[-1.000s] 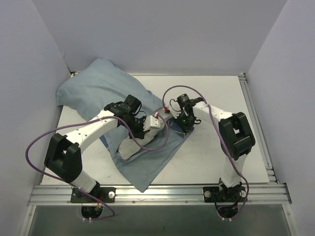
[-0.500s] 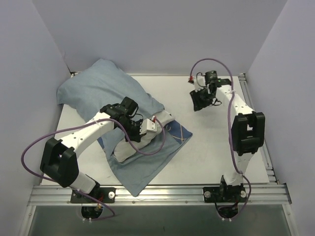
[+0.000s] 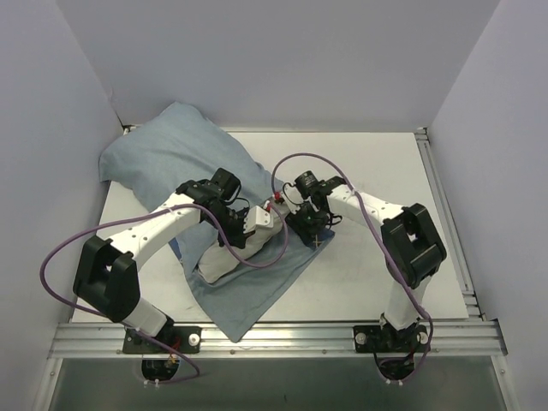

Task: Put the pillow into the pillowcase

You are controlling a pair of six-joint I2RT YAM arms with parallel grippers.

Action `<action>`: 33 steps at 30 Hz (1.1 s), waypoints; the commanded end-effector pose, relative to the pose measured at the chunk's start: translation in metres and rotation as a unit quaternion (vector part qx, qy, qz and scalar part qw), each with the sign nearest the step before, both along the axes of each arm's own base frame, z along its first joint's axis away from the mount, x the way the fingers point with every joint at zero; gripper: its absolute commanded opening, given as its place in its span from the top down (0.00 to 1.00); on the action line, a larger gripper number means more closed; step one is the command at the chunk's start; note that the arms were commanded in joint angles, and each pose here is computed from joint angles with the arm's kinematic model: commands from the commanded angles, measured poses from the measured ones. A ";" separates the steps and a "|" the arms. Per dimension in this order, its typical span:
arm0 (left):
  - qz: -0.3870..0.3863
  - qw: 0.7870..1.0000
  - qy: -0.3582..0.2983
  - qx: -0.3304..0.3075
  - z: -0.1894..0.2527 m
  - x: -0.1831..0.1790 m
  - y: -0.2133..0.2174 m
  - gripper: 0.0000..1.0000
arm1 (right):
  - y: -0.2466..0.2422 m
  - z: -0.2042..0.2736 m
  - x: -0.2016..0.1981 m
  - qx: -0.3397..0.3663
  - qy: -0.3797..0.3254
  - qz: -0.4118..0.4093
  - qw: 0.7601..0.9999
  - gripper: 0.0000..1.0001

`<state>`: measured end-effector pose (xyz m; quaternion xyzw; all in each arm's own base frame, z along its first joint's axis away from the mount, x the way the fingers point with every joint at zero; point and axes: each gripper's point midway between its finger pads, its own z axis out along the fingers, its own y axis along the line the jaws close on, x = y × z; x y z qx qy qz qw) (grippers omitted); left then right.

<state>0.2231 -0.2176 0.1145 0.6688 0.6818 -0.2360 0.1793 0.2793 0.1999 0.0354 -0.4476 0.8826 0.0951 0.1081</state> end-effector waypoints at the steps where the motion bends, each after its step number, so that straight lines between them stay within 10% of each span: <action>1: -0.007 1.000 0.011 -0.019 0.012 -0.006 -0.005 1.00 | -0.006 -0.009 0.005 -0.048 -0.026 -0.011 0.998 0.59; 20: -0.009 1.000 0.006 -0.015 0.005 -0.006 0.004 1.00 | -0.052 -0.003 0.029 -0.116 -0.063 -0.052 0.990 1.00; 33: -0.014 1.000 0.007 -0.008 -0.004 -0.004 0.011 1.00 | -0.045 0.086 0.062 0.182 0.140 -0.181 0.956 1.00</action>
